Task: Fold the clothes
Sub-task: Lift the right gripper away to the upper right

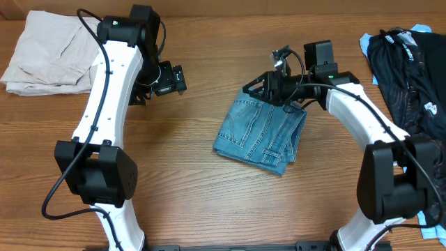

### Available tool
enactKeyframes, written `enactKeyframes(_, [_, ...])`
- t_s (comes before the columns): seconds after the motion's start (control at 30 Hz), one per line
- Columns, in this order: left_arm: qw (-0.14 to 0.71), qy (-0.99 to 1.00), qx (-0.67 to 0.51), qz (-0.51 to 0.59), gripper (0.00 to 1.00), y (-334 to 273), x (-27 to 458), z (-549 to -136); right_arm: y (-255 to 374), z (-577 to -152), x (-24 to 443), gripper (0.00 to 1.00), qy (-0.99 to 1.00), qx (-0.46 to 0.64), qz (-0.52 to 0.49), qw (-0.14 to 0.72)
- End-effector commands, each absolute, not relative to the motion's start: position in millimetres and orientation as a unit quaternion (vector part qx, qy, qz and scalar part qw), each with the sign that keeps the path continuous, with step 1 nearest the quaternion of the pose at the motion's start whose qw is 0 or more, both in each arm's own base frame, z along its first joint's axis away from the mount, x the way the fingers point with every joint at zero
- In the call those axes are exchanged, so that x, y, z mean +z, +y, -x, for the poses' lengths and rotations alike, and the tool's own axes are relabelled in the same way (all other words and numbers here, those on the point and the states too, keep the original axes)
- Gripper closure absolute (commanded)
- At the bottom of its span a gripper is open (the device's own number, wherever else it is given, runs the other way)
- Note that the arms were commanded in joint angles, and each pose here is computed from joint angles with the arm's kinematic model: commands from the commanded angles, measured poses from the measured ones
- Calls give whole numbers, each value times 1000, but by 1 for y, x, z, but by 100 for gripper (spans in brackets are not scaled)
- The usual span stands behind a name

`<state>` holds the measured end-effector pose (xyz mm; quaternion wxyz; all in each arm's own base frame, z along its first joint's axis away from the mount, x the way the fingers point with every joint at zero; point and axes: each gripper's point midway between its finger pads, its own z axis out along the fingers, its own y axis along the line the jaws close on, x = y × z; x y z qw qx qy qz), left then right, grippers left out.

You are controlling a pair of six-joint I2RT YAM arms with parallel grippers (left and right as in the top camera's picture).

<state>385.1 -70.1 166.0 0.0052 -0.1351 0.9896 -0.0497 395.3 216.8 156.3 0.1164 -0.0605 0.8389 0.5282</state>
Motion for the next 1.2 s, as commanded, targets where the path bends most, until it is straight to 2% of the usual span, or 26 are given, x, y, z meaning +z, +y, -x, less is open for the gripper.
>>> enactKeyframes(0.0, [2, 989, -49, 139, 0, -70, 165, -384, 222, -402, 135, 47, 839, 528, 65, 111])
enactKeyframes(0.27, [1, 989, -49, 139, 0, -70, 165, -383, 216, -418, 46, 47, 864, 498, 26, 76])
enactKeyframes(0.4, [1, 989, -49, 139, 0, -70, 165, -383, 206, -423, 25, 47, 871, 485, 9, 72])
enactKeyframes(0.53, [0, 989, -49, 139, 0, -70, 165, -383, 196, -432, 53, 48, 851, 519, 9, 82])
enactKeyframes(0.73, [0, 989, -49, 139, 0, -70, 165, -383, 176, -442, 142, 51, 827, 546, 24, 132])
enactKeyframes(0.93, [-1, 989, -48, 139, 0, -70, 165, -383, 153, -415, 212, 51, 828, 539, 15, 157])
enactKeyframes(1.17, [-1, 989, -49, 139, 0, -70, 165, -383, 135, -391, 160, 60, 870, 480, -11, 111])
